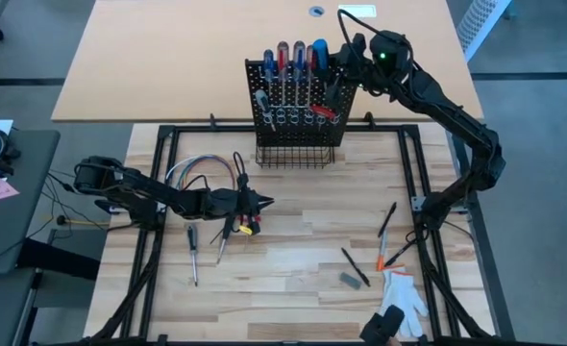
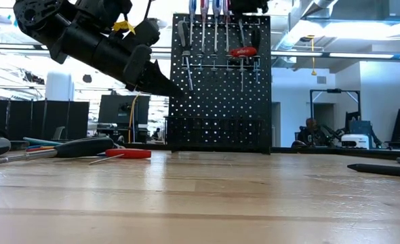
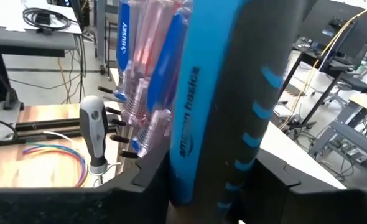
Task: Hang tools onto peg board
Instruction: Hang the black and blue screwdriver on the black peg board, then hang the black screwdriver on the black peg board
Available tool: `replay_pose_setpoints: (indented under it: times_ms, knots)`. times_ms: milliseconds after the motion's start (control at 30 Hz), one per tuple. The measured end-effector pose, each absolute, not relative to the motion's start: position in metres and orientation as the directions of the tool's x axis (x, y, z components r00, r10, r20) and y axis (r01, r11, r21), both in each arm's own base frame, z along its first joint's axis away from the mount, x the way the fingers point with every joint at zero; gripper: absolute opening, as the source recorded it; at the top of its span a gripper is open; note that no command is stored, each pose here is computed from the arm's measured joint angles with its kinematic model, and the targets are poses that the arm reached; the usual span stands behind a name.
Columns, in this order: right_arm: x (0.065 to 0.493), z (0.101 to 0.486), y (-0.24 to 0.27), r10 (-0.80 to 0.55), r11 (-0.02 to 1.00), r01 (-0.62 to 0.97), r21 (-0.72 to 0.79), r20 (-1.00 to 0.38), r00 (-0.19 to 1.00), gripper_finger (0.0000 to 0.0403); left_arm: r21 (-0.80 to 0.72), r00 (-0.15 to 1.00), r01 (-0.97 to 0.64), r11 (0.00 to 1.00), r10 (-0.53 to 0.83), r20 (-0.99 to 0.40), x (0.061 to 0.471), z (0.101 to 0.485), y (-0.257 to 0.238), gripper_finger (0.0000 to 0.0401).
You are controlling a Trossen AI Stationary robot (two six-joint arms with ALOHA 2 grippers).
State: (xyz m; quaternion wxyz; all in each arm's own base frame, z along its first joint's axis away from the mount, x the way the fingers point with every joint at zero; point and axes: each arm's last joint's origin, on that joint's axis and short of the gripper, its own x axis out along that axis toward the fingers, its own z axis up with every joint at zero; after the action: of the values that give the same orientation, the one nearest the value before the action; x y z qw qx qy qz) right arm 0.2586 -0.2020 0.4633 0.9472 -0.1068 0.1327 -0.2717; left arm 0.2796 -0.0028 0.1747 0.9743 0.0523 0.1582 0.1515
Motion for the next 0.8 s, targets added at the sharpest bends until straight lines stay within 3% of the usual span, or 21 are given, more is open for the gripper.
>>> replay_pose_setpoints:
  times_ms: [300,800]
  knots:
    - [0.244,0.472,-0.198,-0.563,0.817,0.509,-0.272,-0.184,0.806,0.0257,0.149,0.904,-0.279,0.949,0.312,-0.292,0.280,0.175,-0.003,0.0022]
    - [0.221,0.488,-0.179,-0.568,0.810,0.516,-0.278,-0.157,0.808,0.0265,0.148,0.905,-0.279,0.949,0.312,-0.288,0.280,0.175,-0.003,0.0022]
